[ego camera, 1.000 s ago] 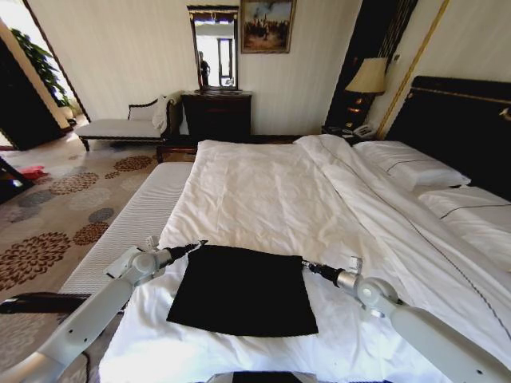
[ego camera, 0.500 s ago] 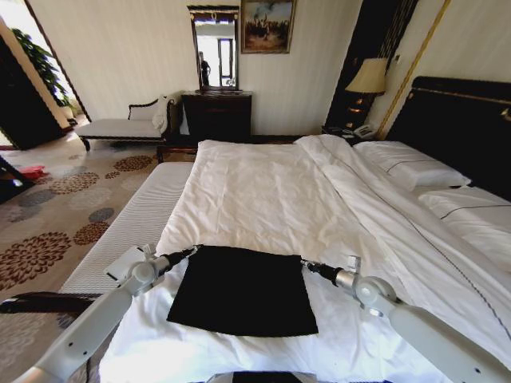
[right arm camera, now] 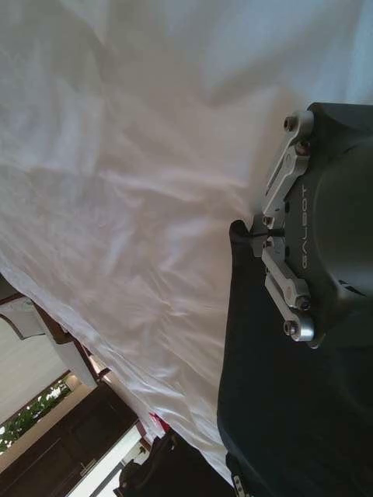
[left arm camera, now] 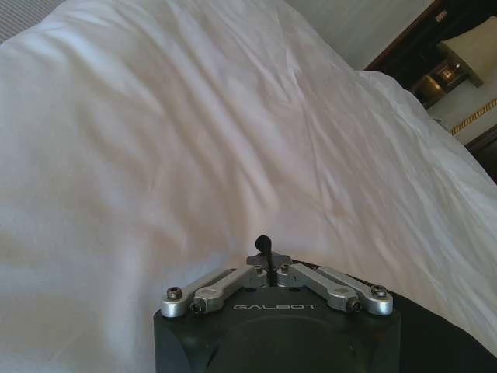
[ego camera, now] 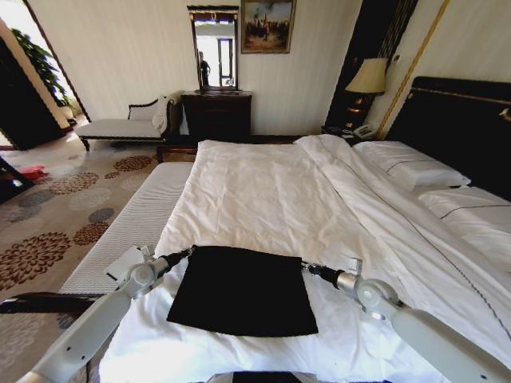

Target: Fold the clothes on the bed.

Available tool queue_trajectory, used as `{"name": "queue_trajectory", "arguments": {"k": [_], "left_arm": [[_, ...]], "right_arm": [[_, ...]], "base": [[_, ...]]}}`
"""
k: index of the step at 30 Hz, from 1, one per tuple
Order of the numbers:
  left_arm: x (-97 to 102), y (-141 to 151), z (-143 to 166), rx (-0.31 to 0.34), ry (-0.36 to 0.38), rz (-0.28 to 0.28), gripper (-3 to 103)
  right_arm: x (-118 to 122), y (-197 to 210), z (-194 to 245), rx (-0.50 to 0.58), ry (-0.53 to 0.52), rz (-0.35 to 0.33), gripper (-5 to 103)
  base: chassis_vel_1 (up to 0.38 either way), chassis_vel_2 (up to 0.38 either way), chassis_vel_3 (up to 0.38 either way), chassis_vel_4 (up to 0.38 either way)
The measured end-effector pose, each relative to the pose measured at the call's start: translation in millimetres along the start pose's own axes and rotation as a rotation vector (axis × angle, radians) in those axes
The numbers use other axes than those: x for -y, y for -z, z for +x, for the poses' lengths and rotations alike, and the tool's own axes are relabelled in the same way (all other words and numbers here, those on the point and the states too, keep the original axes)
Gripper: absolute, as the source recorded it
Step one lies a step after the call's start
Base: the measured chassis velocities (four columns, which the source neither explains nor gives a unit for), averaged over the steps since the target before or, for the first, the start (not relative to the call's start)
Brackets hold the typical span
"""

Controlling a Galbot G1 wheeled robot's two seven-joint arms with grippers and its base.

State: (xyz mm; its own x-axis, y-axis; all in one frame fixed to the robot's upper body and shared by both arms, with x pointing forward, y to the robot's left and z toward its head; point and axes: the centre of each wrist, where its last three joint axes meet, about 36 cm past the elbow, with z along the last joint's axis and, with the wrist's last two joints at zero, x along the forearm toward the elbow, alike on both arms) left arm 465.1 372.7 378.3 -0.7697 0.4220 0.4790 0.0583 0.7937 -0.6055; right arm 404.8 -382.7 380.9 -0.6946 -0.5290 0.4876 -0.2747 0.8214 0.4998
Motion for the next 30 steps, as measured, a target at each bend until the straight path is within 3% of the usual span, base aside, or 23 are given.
{"name": "queue_trajectory", "arguments": {"k": [8, 14, 19, 25, 27, 30], "left_arm": [[0.3, 3, 4, 0.011, 0.002, -0.009, 0], [11.4, 11, 14, 0.037, -0.019, -0.035, 0], [29.4, 21, 29, 0.066, -0.057, -0.069, 0], [69.0, 40, 55, 0.137, -0.142, -0.125, 0], [72.4, 41, 58, 0.145, -0.149, -0.131, 0], [94.6, 53, 79, 0.213, -0.197, -0.142, 0]], "right_arm": [[-1, 0, 1, 0.006, 0.002, 0.000, 0], [-5, 0, 4, 0.039, 0.009, 0.008, 0], [-10, 5, 10, 0.072, 0.026, 0.066, 0], [-36, 37, 21, 0.187, 0.079, 0.154, 0], [-39, 41, 23, 0.201, 0.083, 0.161, 0], [-51, 63, 41, 0.284, 0.095, 0.186, 0]], "base": [[0.000, 0.000, 0.000, 0.000], [0.000, 0.000, 0.000, 0.000], [0.000, 0.000, 0.000, 0.000], [0.000, 0.000, 0.000, 0.000], [0.000, 0.000, 0.000, 0.000], [0.000, 0.000, 0.000, 0.000]]}}
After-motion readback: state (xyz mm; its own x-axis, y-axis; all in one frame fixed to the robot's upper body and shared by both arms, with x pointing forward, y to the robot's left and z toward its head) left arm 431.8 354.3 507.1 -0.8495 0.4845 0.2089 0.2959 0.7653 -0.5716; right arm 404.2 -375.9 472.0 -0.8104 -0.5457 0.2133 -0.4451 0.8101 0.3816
